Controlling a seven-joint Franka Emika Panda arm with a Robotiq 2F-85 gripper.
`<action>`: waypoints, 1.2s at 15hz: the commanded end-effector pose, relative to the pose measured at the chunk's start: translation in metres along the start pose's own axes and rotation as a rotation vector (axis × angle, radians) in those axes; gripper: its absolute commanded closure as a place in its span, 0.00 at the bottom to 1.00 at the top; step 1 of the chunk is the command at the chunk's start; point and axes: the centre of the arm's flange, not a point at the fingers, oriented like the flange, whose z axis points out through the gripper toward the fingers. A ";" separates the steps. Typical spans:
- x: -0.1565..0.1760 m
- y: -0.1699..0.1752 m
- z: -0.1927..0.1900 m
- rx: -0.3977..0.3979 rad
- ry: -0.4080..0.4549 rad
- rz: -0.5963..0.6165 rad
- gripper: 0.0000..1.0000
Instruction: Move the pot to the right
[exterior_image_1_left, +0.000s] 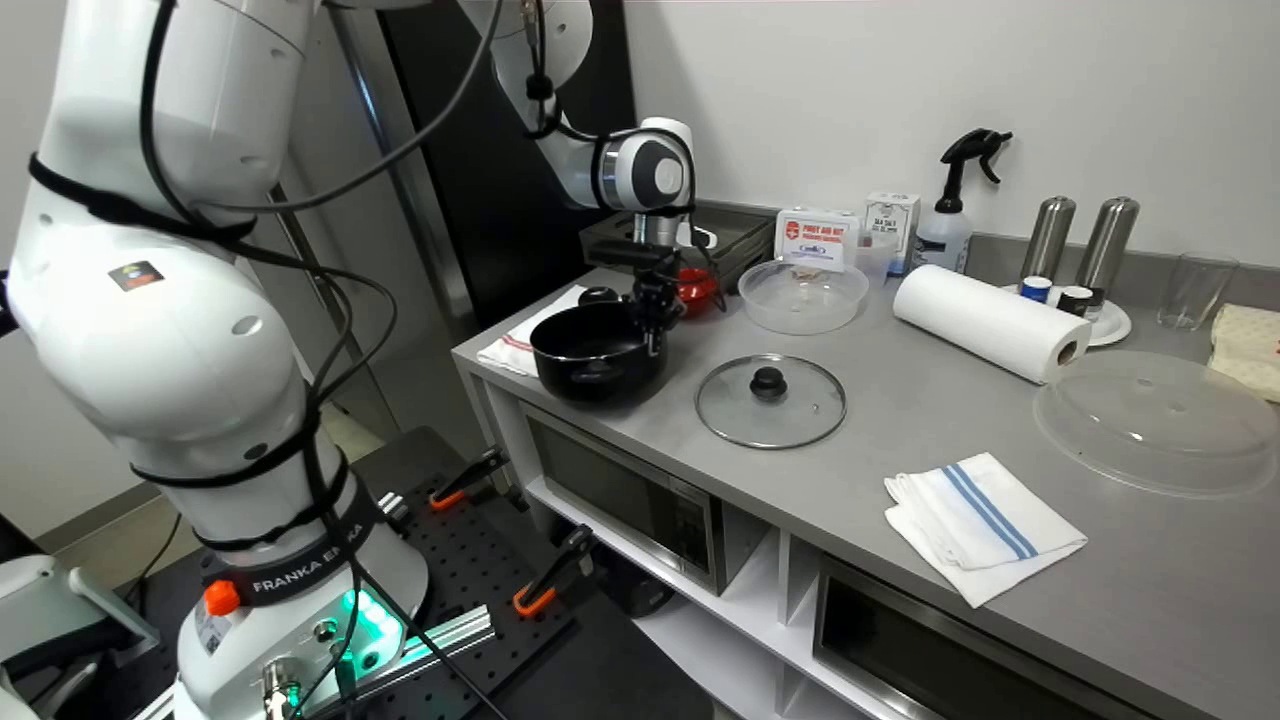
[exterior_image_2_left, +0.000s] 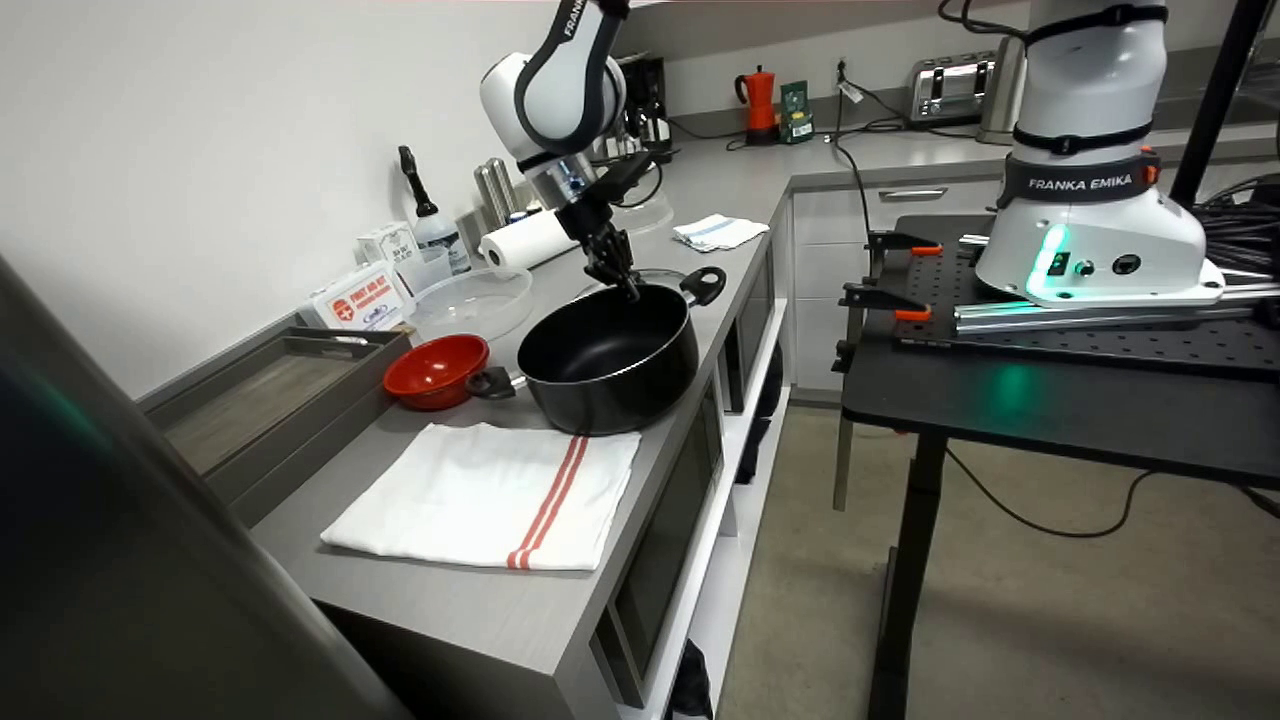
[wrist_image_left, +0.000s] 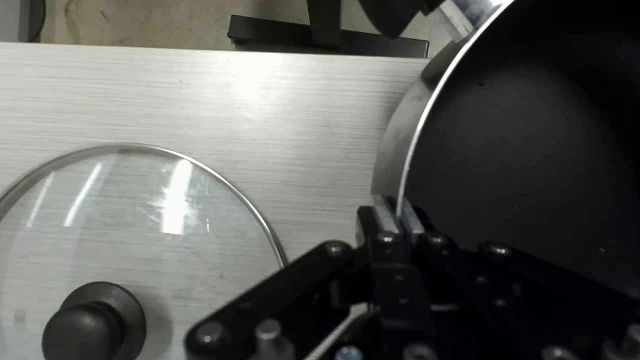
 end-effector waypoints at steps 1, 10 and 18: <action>0.012 0.000 -0.008 0.016 0.006 -0.012 0.99; 0.023 0.007 -0.010 0.018 0.013 0.005 0.65; 0.025 0.010 -0.022 0.026 0.030 0.013 0.06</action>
